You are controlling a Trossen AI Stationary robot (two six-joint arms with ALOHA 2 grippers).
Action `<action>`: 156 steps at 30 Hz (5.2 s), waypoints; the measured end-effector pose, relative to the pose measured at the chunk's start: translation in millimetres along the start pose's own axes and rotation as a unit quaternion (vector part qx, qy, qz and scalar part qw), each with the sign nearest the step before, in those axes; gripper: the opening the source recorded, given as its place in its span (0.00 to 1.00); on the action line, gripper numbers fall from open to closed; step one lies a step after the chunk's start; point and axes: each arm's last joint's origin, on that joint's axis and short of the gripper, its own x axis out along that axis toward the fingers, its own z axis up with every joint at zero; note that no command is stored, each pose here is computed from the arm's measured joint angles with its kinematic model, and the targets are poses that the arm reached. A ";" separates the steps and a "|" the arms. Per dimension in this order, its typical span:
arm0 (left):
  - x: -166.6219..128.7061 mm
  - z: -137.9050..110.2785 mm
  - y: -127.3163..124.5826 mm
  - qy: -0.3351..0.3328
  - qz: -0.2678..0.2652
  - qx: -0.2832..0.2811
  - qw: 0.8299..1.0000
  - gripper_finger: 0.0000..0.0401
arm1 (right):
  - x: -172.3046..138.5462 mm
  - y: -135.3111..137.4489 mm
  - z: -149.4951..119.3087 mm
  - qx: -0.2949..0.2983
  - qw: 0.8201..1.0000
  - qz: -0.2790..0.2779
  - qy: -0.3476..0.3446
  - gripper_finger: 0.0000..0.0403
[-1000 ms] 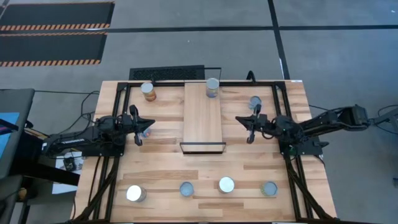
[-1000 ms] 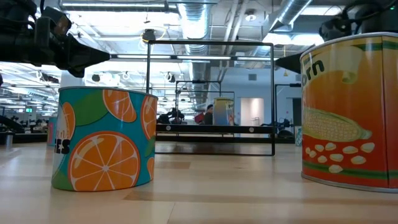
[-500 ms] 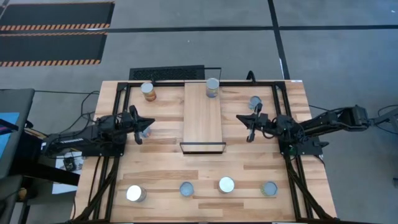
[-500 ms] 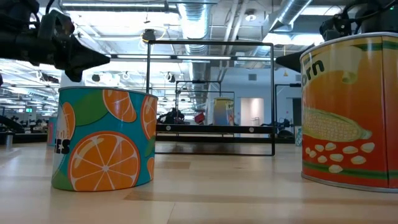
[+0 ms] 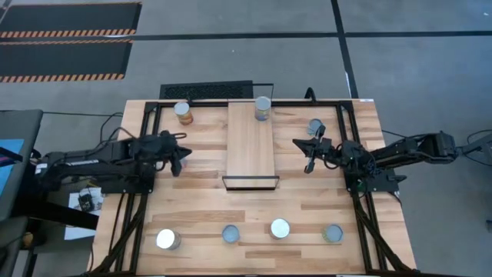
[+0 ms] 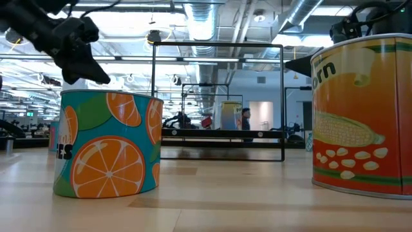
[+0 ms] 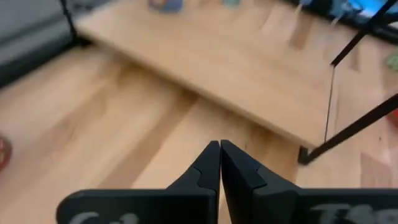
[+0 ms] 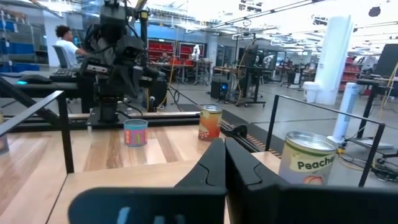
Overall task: Pick and place cans onto a shelf
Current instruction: Put the small canned corn on the shelf
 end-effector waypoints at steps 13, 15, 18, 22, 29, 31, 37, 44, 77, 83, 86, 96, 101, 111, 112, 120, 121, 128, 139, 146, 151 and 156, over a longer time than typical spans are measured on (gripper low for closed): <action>14.1 25.4 -12.2 0.264 0.096 -0.030 0.959 0.12 | -0.1 0.0 -0.1 0.001 1.000 0.000 0.000 0.03; 21.6 25.6 -13.0 0.295 0.115 -0.019 0.948 0.17 | -0.1 0.0 -0.1 0.001 1.000 0.000 0.000 0.03; 35.0 21.6 -13.4 0.338 0.141 -0.007 0.930 0.23 | -0.1 0.0 -0.4 0.000 1.000 0.000 0.001 0.03; 52.5 14.1 -11.9 0.379 0.177 0.002 0.908 0.30 | -0.1 0.1 -0.6 -0.001 1.000 0.001 0.002 0.03; 71.7 6.3 -5.5 0.424 0.203 0.014 0.882 0.35 | -0.2 0.1 -0.8 -0.003 1.000 0.001 0.003 0.03; 74.5 5.3 -4.0 0.432 0.203 0.023 0.879 0.33 | -0.2 0.1 -0.8 -0.003 1.000 0.001 0.003 0.03; 75.5 6.1 -2.8 0.439 0.185 0.063 0.877 0.17 | -0.2 0.1 -0.8 -0.005 1.000 0.001 0.003 0.03; 69.3 38.0 -8.8 0.381 0.145 0.091 0.908 0.02 | -0.2 0.1 -0.8 -0.006 1.000 0.001 0.003 0.03; 224.6 194.3 -69.3 0.209 -0.024 0.280 0.937 0.00 | 0.4 -2.9 -1.3 -0.010 1.000 -0.009 0.005 0.03; 248.0 188.1 -65.0 0.201 -0.004 0.287 0.937 0.00 | 0.3 -2.8 -2.0 -0.011 1.000 -0.008 0.009 0.03; 253.2 185.9 -61.1 0.203 0.005 0.287 0.936 0.00 | 0.3 -2.8 -2.0 -0.011 1.000 -0.008 0.009 0.03; 270.9 182.9 -47.2 0.194 0.031 0.282 0.939 0.00 | 1.0 -2.7 -1.8 -0.008 1.000 -0.008 0.010 0.03; 274.1 180.6 -43.8 0.201 0.035 0.280 0.938 0.00 | 1.1 -2.7 -1.6 -0.007 1.000 -0.008 0.009 0.03; 275.0 182.3 -44.5 0.190 0.036 0.280 0.940 0.10 | 1.4 -2.7 -1.2 -0.008 1.000 -0.008 0.009 0.03; 275.0 182.3 -44.4 0.190 0.036 0.280 0.940 0.11 | 1.4 -2.7 -1.2 -0.008 1.000 -0.008 0.009 0.03; 275.0 182.4 -44.4 0.190 0.041 0.284 0.939 0.12 | 1.6 -2.7 -1.0 -0.009 1.000 -0.008 0.008 0.03; 275.0 182.6 -44.1 0.190 0.045 0.287 0.938 0.12 | 1.6 -2.7 -1.0 -0.009 1.000 -0.008 0.008 0.03; 276.4 186.3 -44.3 0.170 0.054 0.293 0.939 0.13 | 1.7 -2.7 -0.9 -0.008 1.000 -0.008 0.008 0.03; 277.0 187.7 -45.3 0.162 0.043 0.296 0.940 0.13 | 1.8 -2.6 -0.9 -0.008 1.000 -0.008 0.008 0.03; 252.8 201.3 -46.4 0.158 0.075 0.302 0.937 0.06 | 1.8 -2.7 -0.8 -0.008 1.000 -0.009 0.008 0.03; 246.4 204.3 -27.1 0.180 0.113 0.270 0.939 0.01 | 1.8 -2.6 -0.9 -0.008 1.000 -0.008 0.008 0.03; 255.5 200.0 -6.0 0.170 0.131 0.231 0.949 0.00 | 1.8 -2.6 -0.9 -0.008 1.000 -0.008 0.008 0.03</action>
